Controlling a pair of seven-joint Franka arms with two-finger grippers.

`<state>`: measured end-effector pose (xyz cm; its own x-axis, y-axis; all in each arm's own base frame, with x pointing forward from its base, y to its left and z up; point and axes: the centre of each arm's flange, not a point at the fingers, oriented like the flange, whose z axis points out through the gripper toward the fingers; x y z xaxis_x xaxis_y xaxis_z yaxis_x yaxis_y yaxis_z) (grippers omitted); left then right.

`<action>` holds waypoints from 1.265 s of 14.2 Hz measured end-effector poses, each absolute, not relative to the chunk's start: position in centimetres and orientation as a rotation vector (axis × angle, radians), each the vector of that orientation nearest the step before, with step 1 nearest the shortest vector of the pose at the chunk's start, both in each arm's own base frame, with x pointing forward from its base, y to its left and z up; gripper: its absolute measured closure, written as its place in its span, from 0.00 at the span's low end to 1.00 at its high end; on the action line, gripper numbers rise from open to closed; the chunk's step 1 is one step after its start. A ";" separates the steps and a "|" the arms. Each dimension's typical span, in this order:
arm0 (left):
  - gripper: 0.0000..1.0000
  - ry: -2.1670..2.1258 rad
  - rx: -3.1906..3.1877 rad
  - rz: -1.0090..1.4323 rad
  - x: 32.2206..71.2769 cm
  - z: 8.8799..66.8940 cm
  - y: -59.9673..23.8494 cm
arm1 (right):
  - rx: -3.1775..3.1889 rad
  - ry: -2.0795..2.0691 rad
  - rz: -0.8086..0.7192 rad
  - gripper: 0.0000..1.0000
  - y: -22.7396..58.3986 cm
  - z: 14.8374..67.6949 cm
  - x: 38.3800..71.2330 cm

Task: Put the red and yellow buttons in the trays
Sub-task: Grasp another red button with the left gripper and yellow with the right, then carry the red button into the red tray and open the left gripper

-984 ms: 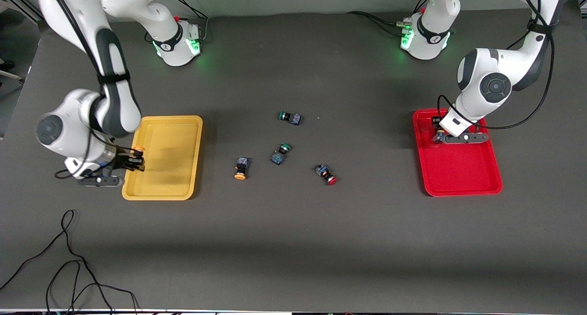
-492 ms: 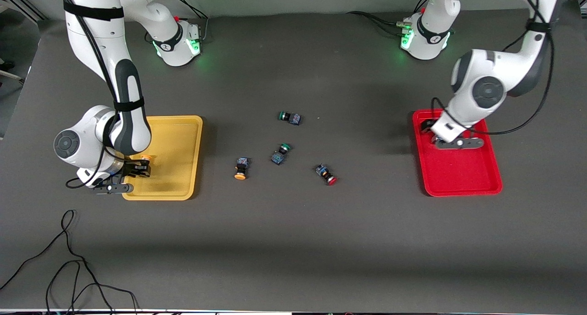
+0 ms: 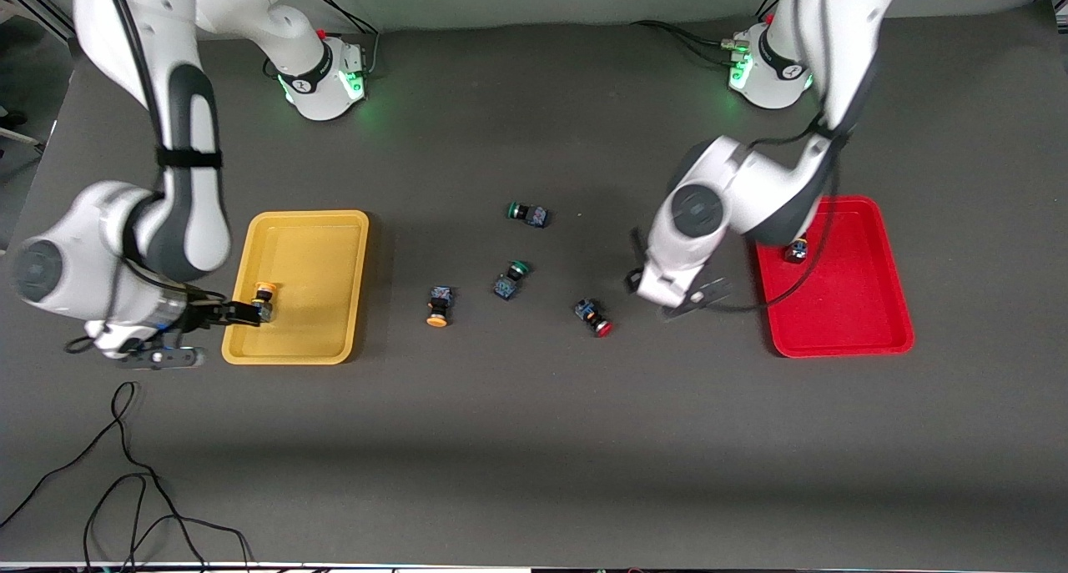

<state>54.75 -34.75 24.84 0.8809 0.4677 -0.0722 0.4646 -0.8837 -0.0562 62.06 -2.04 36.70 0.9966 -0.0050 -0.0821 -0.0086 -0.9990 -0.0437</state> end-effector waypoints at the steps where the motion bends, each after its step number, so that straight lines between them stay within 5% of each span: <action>1: 0.00 -0.831 -3.008 0.129 56.1 24.2 -35.8 | -3.084 0.024 0.116 0.00 -1.5 38.4 62.3; 4: 0.00 -1.053 -3.008 0.155 58.8 24.2 -37.9 | -3.082 0.090 0.113 0.00 2.9 39.2 62.4; 9: 0.00 -1.096 -2.982 0.197 57.1 22.6 -41.9 | -3.129 0.192 0.058 0.00 20.6 39.0 61.4; 18: 0.11 -1.072 -2.963 0.193 57.1 18.2 -41.4 | -3.127 0.218 -0.046 0.00 29.1 26.1 59.2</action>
